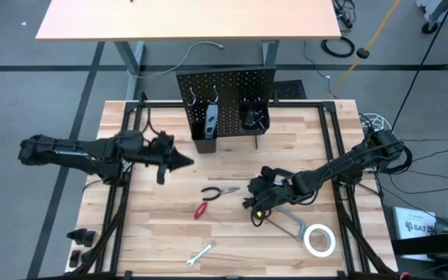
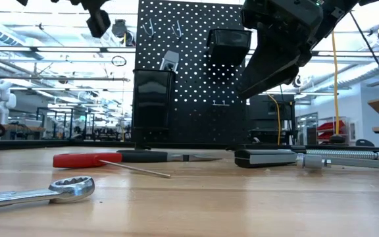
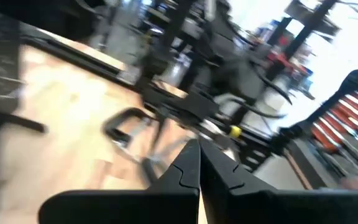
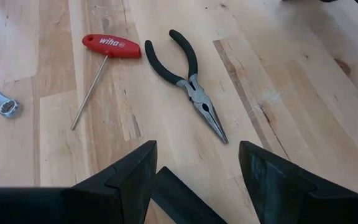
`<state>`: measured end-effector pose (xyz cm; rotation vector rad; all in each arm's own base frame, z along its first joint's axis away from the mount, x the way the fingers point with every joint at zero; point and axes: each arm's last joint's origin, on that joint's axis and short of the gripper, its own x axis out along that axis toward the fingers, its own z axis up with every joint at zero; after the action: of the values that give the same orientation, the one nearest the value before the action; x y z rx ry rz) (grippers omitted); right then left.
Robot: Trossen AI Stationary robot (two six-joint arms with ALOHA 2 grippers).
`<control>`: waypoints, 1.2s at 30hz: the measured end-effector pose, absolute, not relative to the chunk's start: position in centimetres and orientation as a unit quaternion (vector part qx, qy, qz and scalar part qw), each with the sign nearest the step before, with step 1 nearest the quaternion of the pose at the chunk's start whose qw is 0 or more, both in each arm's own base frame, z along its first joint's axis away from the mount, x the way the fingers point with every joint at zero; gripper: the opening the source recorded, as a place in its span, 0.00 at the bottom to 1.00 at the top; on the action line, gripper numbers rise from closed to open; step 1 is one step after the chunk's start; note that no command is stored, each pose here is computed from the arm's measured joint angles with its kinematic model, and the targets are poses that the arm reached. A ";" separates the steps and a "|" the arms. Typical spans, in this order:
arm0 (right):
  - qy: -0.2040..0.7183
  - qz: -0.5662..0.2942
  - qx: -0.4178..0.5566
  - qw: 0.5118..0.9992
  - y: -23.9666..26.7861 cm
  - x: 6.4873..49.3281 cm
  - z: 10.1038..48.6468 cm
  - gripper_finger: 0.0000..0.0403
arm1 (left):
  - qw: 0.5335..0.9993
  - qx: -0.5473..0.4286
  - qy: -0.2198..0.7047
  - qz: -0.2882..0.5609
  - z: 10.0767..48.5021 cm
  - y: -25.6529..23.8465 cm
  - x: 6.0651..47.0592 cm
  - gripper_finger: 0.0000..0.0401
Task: Hang tools onto peg board
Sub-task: Put the allen wrench into the left black bin on the pegboard
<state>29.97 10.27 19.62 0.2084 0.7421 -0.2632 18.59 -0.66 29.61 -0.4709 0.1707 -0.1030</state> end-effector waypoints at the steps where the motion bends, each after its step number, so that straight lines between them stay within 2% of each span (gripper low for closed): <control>1: 0.360 -0.128 0.102 0.918 10.3 30.0 19.6 0.55 | 0.967 -0.233 0.086 -0.059 29.5 -1.1 18.8 0.01; 10: 0.360 -0.127 0.106 0.918 10.3 30.0 19.6 0.55 | 0.945 -0.246 0.189 -0.106 26.6 -5.5 20.9 0.01; 14: 0.359 -0.129 0.111 0.918 10.3 30.0 19.6 0.55 | 0.926 -0.274 0.241 -0.093 24.7 -6.3 21.9 0.01; 20: 0.359 -0.129 0.112 0.918 10.3 30.0 19.6 0.55 | 0.906 -0.258 0.329 -0.067 21.6 -6.9 23.0 0.01; 25: 0.359 -0.129 0.112 0.918 10.3 30.0 19.6 0.55 | 0.885 -0.256 0.373 -0.111 19.7 -8.3 23.8 0.01; 32: 0.359 -0.129 0.106 0.918 10.3 30.0 19.6 0.55 | 0.886 -0.257 0.356 -0.148 18.7 -9.8 25.0 0.01; 36: 0.358 -0.128 0.104 0.919 10.3 30.0 19.7 0.55 | 0.891 -0.250 0.347 -0.152 18.5 -9.9 25.3 0.09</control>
<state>30.00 10.32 19.65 0.2133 0.7367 -0.2622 25.28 -9.93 18.51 -0.5182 0.7210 -0.3150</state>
